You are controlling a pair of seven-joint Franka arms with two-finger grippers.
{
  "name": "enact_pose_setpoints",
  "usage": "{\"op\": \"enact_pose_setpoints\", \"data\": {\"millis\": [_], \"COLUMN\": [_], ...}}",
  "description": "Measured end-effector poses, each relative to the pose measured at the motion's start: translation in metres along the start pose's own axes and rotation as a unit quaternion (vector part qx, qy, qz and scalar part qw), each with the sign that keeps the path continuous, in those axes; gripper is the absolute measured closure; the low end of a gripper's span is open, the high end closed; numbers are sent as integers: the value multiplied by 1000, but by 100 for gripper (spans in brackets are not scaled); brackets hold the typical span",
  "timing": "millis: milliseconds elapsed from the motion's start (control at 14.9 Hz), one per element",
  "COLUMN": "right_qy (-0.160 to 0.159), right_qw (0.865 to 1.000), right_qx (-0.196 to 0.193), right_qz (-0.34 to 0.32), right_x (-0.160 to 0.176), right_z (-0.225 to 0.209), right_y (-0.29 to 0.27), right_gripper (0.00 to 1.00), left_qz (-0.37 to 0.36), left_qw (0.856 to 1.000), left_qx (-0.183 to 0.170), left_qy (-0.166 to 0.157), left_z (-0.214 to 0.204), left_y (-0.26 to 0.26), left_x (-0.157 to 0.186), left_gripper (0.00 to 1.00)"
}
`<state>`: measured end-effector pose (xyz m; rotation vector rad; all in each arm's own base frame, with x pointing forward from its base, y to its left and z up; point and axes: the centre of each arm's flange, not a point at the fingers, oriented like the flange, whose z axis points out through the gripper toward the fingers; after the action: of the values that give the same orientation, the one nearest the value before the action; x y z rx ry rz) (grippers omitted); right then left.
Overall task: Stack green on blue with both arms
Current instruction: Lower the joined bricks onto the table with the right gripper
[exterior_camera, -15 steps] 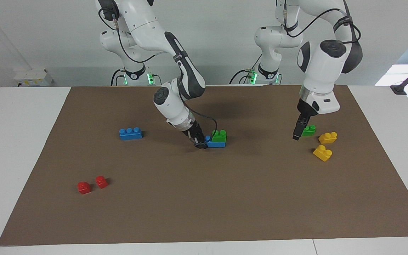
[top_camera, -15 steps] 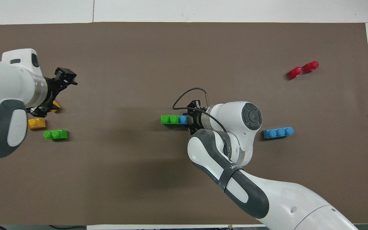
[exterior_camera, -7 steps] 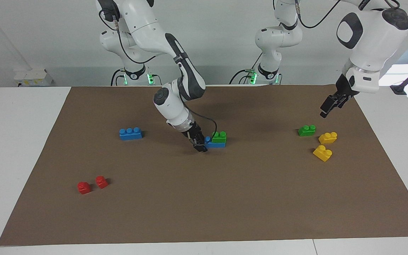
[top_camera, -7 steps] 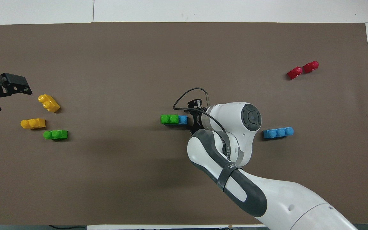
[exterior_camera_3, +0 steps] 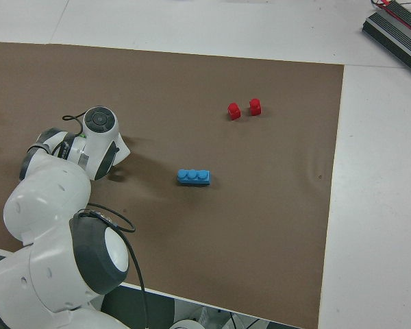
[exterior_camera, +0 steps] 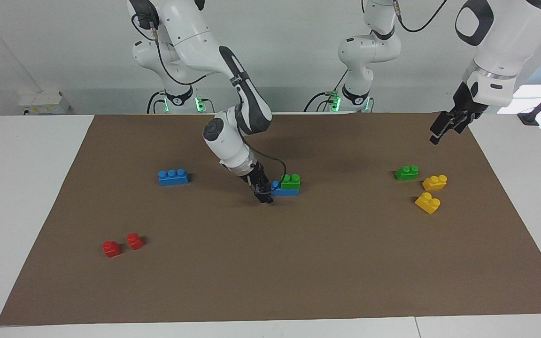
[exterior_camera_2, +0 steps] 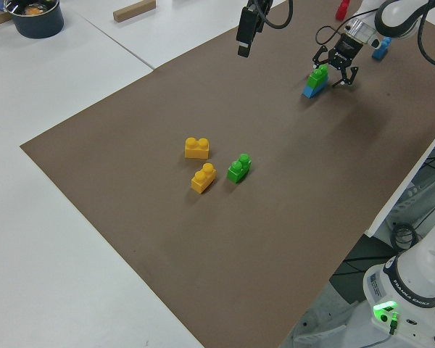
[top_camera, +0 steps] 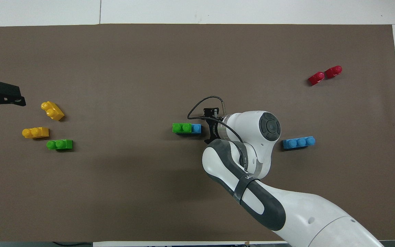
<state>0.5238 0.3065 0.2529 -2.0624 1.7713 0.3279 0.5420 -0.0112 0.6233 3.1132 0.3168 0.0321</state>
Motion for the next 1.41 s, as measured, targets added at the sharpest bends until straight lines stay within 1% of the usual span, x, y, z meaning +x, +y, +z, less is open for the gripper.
{"op": "enact_pose_setpoints", "data": {"millis": [268,537,805,1074,1208,1409], "right_qy": [0,0,-3,-17,-19,-19], "right_qw": [1000,1000,1000,999,998,998], "right_qx": [0,0,-9,-35,-39,-40], "right_qz": [-2,-2,-11,-35,-35,-35], "right_x": [0,0,5,32,40,41], "right_z": [0,0,-2,-14,-18,-18], "right_y": [0,0,-2,-9,-11,-11], "right_gripper": [0,0,0,0,0,0], "left_qz": [61,82,66,60,60,60], "left_qw": [998,997,998,998,998,998], "left_qx": [2,3,3,3,3,3], "left_qy": [-12,-11,-10,-9,-12,-14], "left_z": [-4,-8,-10,-14,-14,-13], "left_y": [0,12,25,24,24,24], "left_x": [-5,-11,-15,-15,-16,-16], "left_gripper": [0,0,0,0,0,0]}}
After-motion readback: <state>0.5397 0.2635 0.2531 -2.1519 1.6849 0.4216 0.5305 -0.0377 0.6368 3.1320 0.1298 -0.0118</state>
